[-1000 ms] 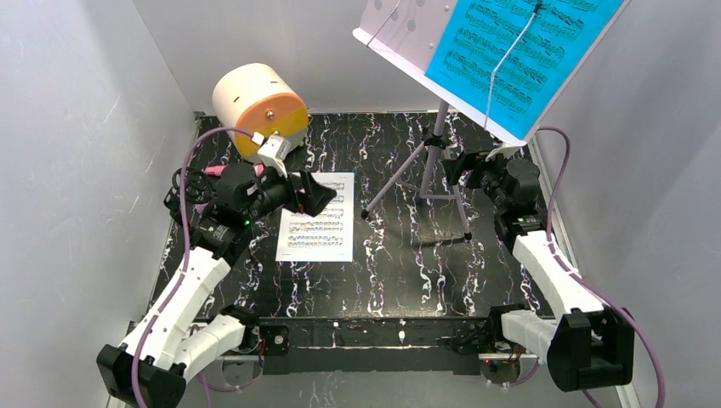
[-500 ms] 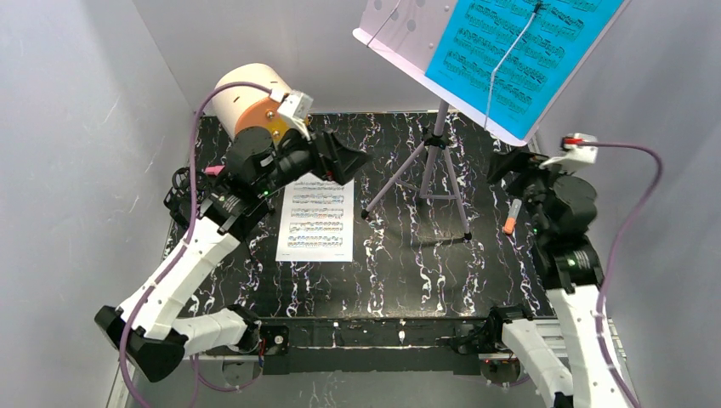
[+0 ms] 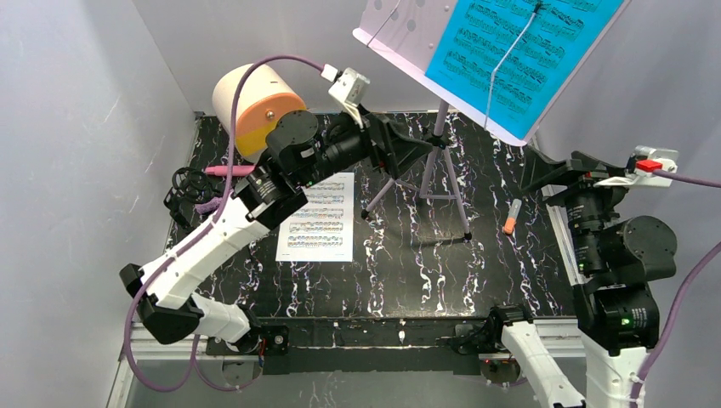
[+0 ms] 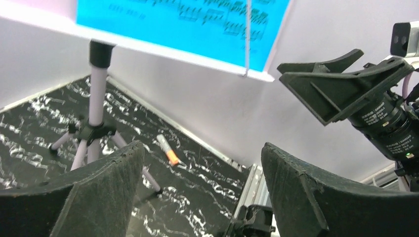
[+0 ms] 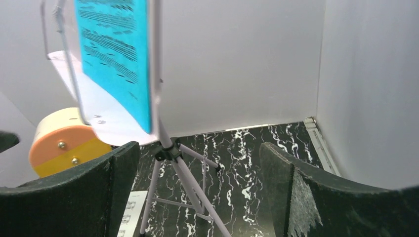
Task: Pack up the instrument practice props
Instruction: Pick up the sheet music from the music stand.
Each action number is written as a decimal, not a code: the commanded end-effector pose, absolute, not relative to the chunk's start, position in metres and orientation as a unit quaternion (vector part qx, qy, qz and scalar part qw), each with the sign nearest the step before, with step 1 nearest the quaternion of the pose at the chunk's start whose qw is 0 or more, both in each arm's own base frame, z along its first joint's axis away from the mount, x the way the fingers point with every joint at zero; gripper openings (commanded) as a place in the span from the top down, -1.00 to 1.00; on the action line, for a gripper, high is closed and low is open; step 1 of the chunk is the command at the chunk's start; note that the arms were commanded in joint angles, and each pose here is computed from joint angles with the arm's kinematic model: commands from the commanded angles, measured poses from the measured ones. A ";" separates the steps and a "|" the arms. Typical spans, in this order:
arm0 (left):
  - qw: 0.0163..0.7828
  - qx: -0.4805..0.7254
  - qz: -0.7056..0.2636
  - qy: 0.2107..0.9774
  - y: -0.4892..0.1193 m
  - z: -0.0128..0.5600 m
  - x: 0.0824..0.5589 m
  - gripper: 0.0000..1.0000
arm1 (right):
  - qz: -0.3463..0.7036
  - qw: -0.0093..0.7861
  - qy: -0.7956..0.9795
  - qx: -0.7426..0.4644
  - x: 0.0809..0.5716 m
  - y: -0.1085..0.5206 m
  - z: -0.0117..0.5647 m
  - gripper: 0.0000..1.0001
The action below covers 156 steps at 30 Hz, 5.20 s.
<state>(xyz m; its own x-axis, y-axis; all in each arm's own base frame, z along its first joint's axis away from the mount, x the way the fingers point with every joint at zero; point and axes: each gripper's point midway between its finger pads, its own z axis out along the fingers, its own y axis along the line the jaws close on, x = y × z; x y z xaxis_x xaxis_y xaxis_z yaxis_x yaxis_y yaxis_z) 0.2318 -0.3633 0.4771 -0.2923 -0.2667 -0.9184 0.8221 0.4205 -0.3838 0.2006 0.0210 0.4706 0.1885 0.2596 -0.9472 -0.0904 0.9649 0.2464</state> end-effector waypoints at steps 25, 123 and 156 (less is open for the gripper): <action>0.619 0.154 -0.574 0.514 -0.454 0.579 0.265 -0.29 | 0.194 0.803 0.563 -0.019 0.259 0.069 0.568 -0.96; 0.753 0.114 -0.511 0.399 -0.470 0.598 0.309 1.00 | 0.041 0.873 0.461 0.156 0.163 -0.033 0.572 0.97; 0.732 0.235 -0.497 0.403 -0.452 0.575 0.261 -0.47 | 0.168 0.703 0.658 0.210 0.093 -0.012 0.459 0.97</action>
<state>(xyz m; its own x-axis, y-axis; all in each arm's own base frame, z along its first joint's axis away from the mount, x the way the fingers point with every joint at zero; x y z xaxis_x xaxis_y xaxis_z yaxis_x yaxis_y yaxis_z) 0.2877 -0.4813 0.5435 0.1303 -0.5178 -0.8455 0.8949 0.4286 -0.1246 0.0792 -0.0315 0.4840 0.2338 0.4874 -0.8413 0.0546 0.8573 0.5119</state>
